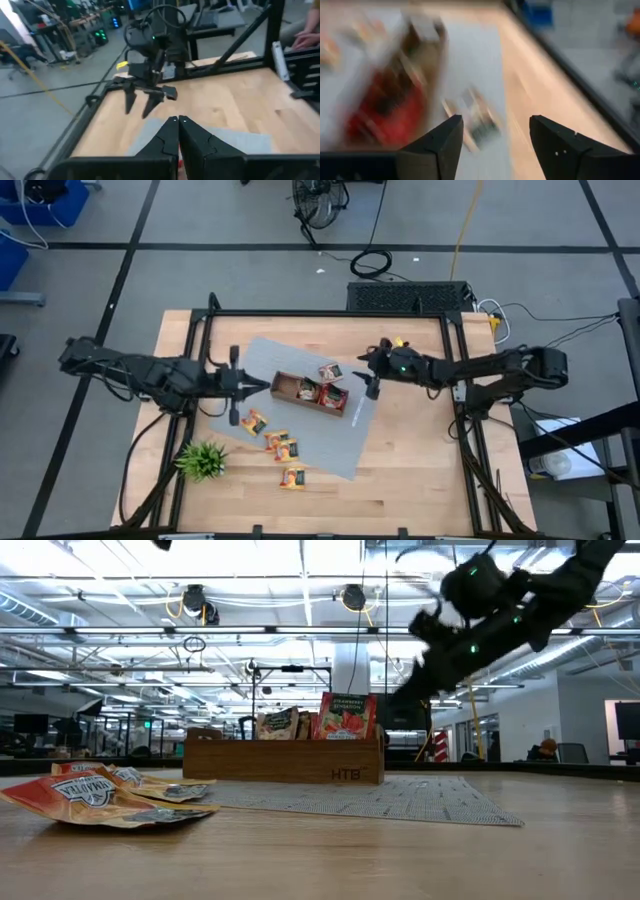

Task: Pick & Place Tea
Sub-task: Put the brown tea bag into the wooden organizer

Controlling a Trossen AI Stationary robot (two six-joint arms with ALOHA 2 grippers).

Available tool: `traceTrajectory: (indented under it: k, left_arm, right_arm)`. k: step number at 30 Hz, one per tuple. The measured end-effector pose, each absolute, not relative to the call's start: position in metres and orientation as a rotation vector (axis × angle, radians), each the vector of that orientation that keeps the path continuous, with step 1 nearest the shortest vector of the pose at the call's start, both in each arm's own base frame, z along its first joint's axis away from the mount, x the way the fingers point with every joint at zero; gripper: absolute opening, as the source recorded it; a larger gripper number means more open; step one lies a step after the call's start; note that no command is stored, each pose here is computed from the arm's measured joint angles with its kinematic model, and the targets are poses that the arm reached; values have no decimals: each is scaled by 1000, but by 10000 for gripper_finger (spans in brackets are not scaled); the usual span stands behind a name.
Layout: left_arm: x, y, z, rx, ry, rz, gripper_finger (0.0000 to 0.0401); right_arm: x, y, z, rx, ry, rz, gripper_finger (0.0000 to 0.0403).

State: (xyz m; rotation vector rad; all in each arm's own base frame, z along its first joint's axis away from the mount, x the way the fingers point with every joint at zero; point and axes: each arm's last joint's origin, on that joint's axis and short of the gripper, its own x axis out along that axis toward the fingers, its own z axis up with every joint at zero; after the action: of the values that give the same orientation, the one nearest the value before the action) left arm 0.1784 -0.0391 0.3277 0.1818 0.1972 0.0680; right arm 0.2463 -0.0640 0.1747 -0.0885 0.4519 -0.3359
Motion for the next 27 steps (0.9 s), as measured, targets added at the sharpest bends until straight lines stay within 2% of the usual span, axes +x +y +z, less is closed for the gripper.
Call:
traceTrajectory:
  k: [2,4,8,12,17,27]
  left_arm:
    - [171,-36,322,200,188,90,19]
    - [165,-34,315,218,186,106,19]
    - [158,-31,299,246,215,124,19]
    - [154,-30,298,249,213,126,19]
    - [156,-31,295,255,229,122,19]
    - [156,-31,295,255,230,122,19]
  right_arm:
    - [252,-69,178,-80,532,-343,224]
    - [267,-77,197,-72,536,-328,232]
    - [297,-99,218,-74,673,-291,244]
    - [328,-128,232,-40,815,-246,252]
    - [356,-148,208,-42,1026,-194,258]
    - [394,-161,160,-78,1123,-122,259]
